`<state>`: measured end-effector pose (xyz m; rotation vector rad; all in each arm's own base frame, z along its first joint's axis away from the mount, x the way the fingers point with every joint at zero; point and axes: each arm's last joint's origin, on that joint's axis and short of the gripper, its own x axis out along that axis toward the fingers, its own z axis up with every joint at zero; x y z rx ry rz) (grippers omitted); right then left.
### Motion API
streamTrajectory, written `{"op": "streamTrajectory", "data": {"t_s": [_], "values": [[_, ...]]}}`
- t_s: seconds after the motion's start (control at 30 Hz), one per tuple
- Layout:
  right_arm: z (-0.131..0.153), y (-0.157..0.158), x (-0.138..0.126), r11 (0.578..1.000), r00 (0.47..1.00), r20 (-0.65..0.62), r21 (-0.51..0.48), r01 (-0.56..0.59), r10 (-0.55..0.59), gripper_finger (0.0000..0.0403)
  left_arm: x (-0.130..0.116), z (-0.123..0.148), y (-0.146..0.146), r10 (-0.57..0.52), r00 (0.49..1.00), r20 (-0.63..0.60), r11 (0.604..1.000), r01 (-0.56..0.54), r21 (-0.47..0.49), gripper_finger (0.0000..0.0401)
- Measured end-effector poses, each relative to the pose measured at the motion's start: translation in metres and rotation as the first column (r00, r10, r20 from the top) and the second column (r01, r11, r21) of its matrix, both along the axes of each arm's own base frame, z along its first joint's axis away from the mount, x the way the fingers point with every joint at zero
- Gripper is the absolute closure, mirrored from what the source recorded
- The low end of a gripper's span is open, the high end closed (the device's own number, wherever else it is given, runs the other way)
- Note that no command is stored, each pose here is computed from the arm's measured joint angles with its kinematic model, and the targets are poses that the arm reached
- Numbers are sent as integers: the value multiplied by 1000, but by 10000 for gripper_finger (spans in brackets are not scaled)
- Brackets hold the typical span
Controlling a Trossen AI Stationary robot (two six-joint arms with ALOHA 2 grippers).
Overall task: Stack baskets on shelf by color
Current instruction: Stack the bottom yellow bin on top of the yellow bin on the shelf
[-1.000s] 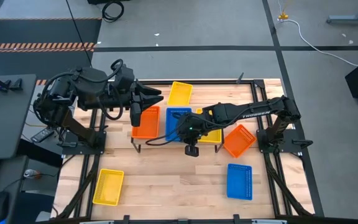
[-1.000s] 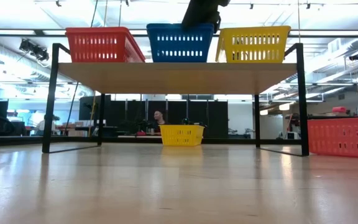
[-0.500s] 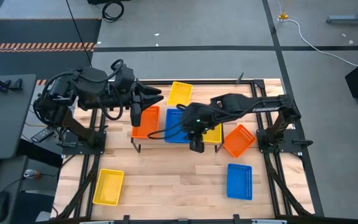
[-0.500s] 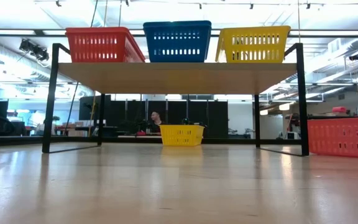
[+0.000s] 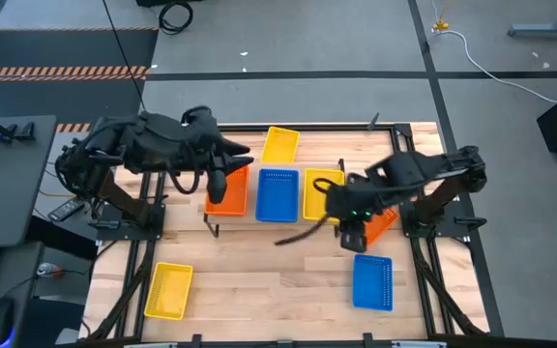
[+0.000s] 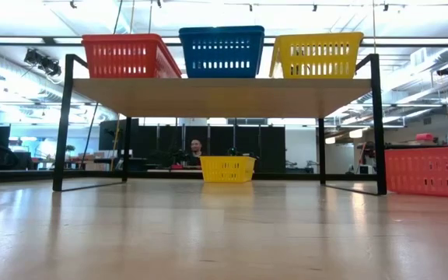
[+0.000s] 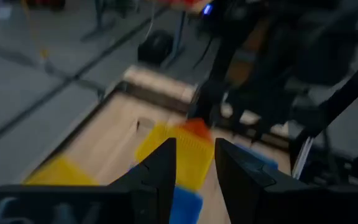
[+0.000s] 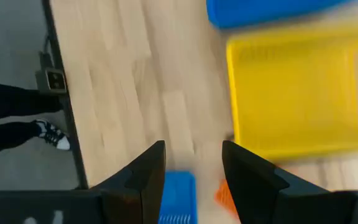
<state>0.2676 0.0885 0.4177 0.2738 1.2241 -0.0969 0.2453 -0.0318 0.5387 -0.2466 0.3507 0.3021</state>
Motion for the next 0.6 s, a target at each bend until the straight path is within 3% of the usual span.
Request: {"op": "streamTrajectory", "data": {"t_s": [0.13,0.37,0.5,0.6], "values": [[-9,18,-16,993,993,-48,46,113,-111,238,-5,-10,-3,-7,996,-93,996,-1,-89,284],[-46,61,-46,939,918,-230,47,341,-322,238,-4,-28,-28,-189,948,-255,974,149,-169,284],[-68,96,-64,942,915,-283,91,323,-286,238,-9,-41,-50,-324,864,-386,939,244,-243,284],[-81,125,-75,939,936,-252,174,295,-248,238,-14,-49,-69,-408,797,-445,907,300,-296,284]]}}
